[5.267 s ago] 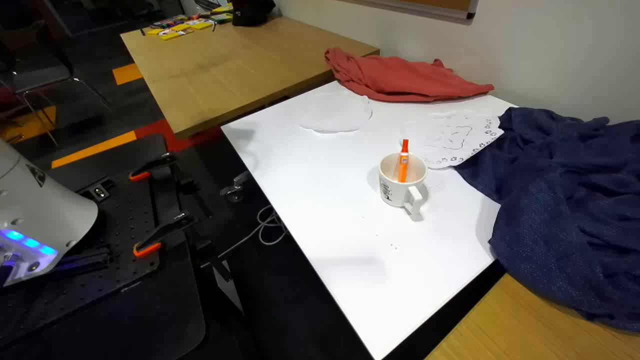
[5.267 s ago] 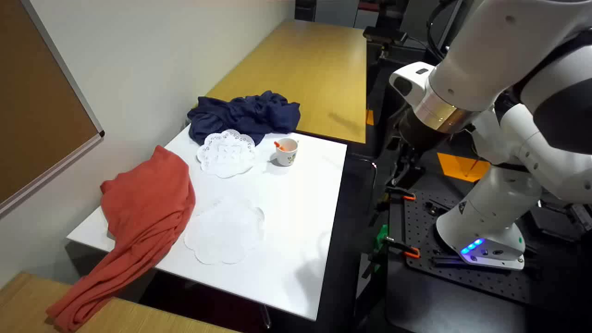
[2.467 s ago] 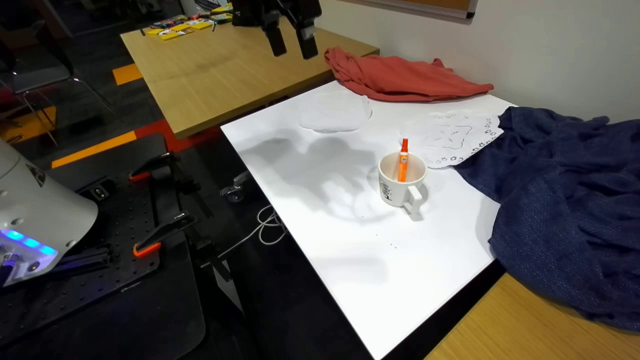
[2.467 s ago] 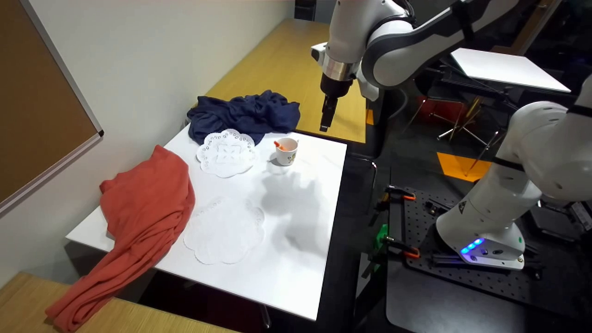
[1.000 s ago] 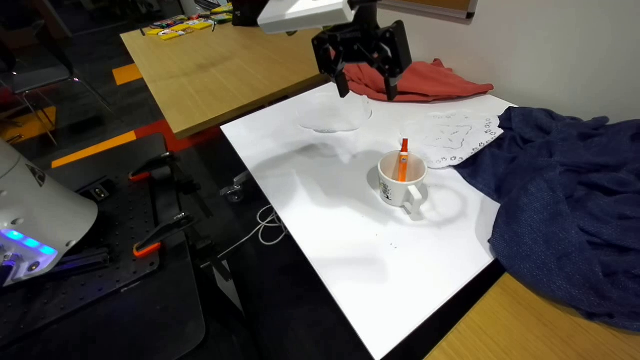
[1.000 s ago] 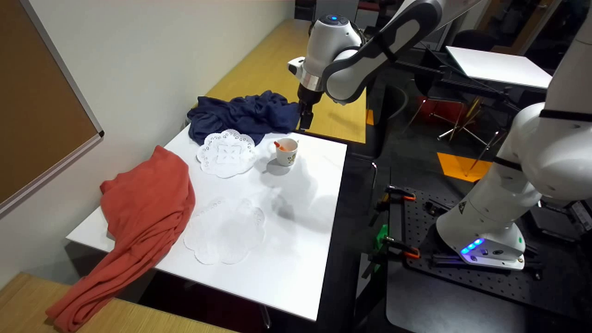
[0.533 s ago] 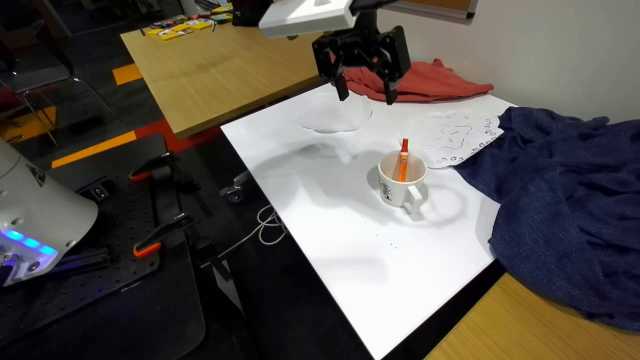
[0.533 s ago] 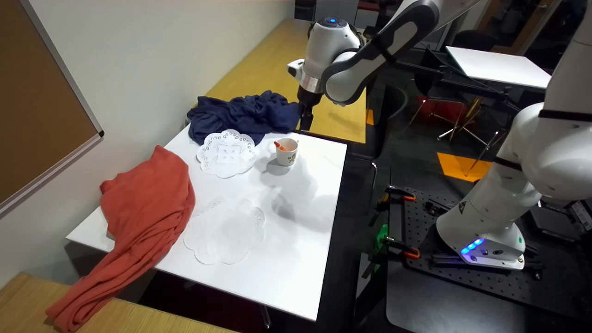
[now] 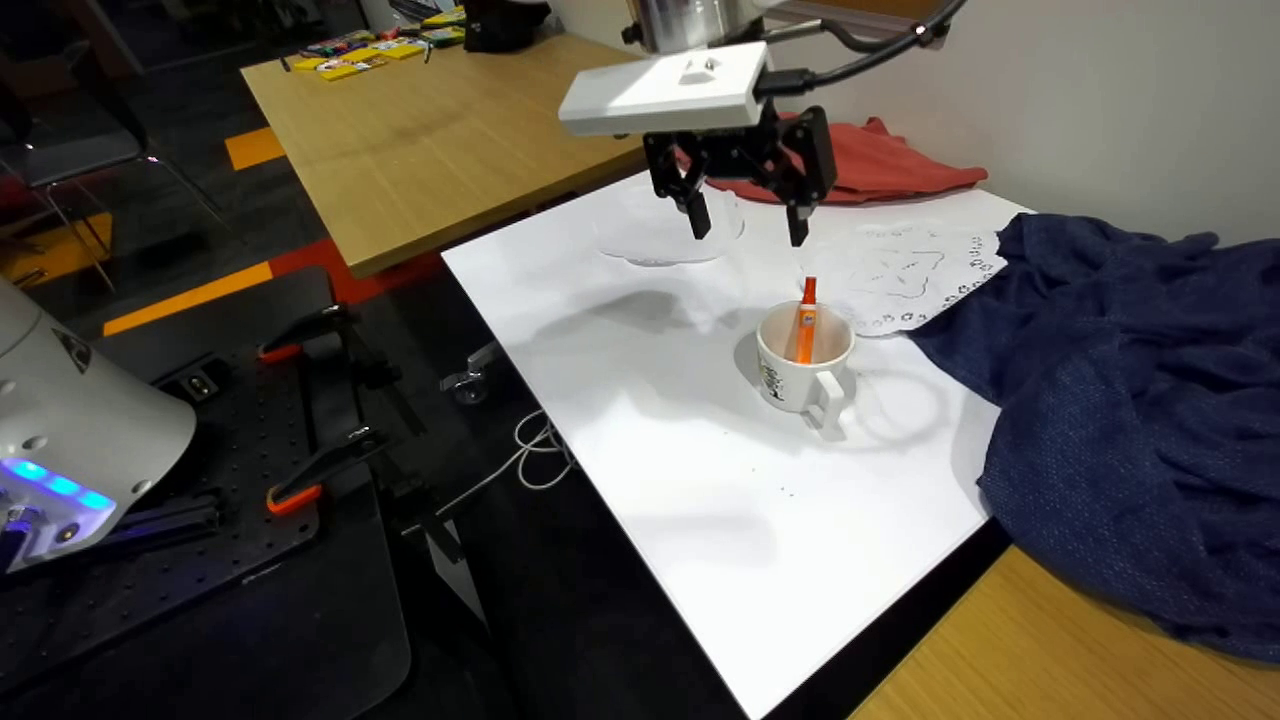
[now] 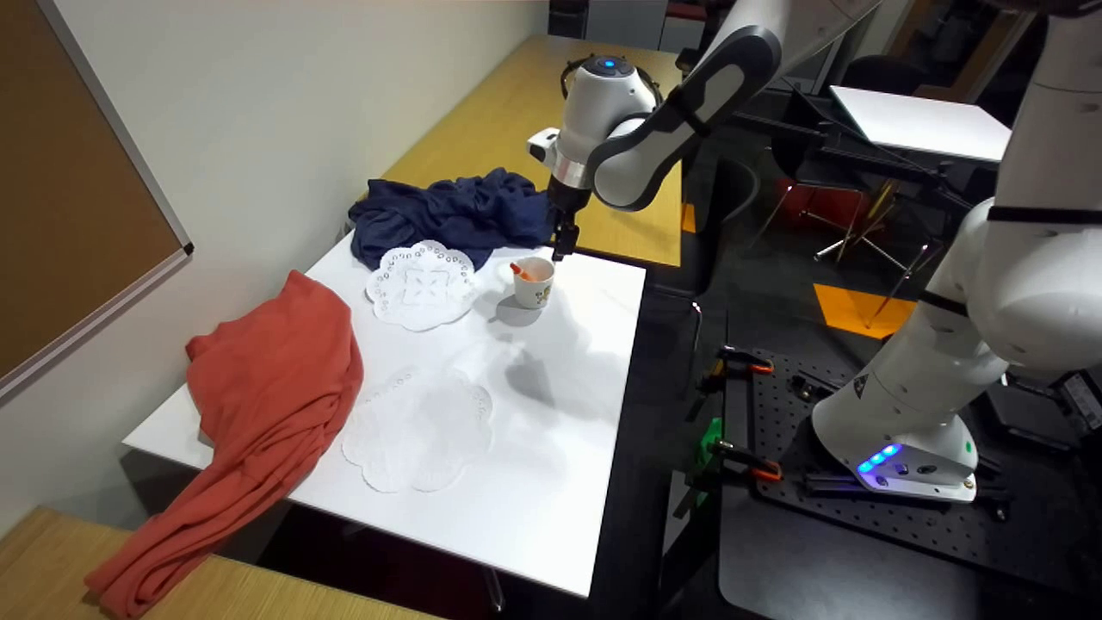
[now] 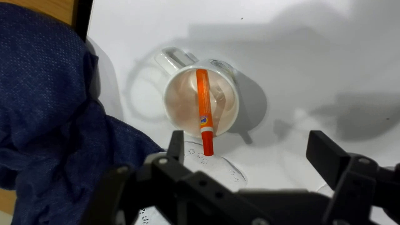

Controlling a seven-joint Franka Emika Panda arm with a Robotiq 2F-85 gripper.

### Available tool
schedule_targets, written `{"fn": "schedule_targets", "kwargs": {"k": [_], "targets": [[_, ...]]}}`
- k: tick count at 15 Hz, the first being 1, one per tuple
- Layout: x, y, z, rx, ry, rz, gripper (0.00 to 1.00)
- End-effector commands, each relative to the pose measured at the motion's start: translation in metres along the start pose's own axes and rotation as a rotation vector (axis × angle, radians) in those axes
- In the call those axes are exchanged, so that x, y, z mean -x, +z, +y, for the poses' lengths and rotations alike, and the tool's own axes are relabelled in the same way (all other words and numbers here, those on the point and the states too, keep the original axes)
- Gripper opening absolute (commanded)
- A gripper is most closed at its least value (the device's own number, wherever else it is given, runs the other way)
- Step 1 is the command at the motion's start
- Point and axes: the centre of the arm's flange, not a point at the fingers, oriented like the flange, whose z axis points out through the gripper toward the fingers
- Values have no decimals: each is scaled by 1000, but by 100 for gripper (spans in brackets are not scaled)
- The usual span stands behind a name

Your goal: Remove the marker from the cup and put it on the table

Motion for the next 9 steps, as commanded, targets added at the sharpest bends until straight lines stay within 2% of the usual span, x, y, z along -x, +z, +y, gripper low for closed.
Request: {"fn": "schedule_targets", "kwargs": {"k": [1,9], "targets": [[-6,25,26,-28,-68,38,100],[-5,59,46,-77,-146,35,100]]}}
